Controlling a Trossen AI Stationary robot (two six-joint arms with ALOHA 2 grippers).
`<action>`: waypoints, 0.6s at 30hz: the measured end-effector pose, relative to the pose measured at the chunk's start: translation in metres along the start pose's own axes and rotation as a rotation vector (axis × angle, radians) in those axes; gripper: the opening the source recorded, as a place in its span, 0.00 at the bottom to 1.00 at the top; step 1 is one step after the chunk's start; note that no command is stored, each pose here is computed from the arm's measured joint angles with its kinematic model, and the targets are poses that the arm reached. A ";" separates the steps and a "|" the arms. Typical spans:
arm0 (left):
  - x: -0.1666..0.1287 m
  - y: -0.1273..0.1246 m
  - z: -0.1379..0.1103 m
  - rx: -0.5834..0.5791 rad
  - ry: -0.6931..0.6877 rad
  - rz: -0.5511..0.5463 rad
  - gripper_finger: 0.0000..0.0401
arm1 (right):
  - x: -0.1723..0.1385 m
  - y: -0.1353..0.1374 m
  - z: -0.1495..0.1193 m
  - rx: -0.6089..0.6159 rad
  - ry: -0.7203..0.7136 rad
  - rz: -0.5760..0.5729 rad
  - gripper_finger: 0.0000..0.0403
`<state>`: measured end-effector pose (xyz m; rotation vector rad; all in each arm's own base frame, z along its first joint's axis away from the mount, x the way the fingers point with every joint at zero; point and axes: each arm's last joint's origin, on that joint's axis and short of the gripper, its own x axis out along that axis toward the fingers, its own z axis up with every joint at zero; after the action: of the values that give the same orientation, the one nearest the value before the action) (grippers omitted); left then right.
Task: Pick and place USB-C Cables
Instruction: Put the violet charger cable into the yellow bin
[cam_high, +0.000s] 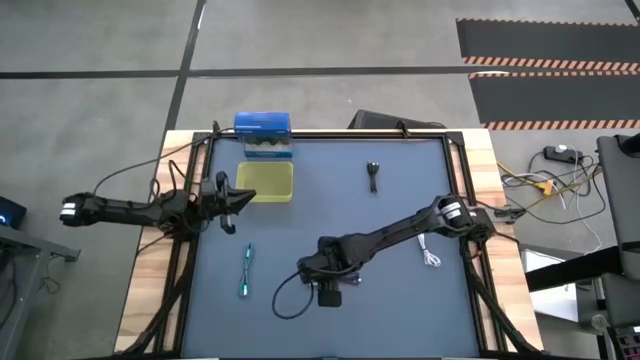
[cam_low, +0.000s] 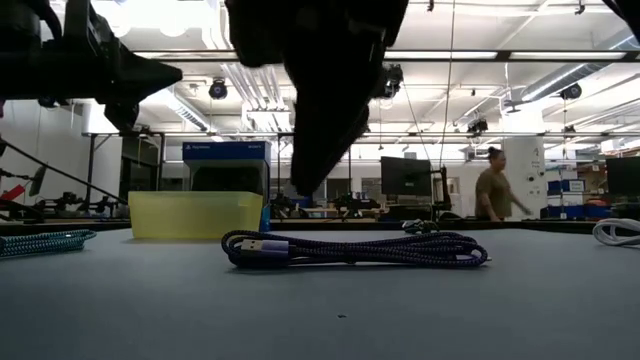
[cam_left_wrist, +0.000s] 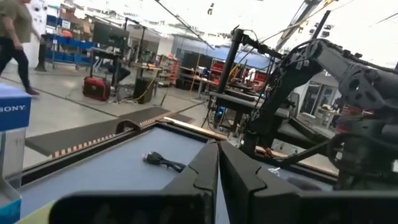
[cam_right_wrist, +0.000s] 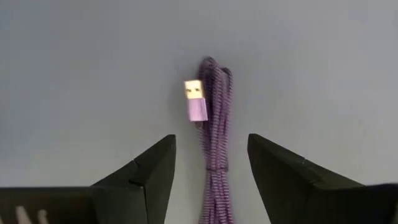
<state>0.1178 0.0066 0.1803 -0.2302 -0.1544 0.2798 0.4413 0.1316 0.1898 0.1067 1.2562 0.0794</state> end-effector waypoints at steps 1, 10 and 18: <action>0.000 0.000 0.001 0.002 -0.006 -0.001 0.00 | 0.002 -0.003 -0.001 0.011 0.010 -0.005 0.48; 0.000 -0.002 0.012 -0.003 -0.109 -0.019 0.00 | 0.021 -0.005 -0.019 -0.013 0.077 0.002 0.44; -0.002 -0.004 0.022 -0.011 -0.214 -0.037 0.00 | 0.039 -0.005 -0.042 -0.051 0.134 -0.062 0.37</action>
<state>0.1125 0.0067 0.2020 -0.2079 -0.3720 0.2669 0.4137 0.1332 0.1398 0.0183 1.3890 0.0654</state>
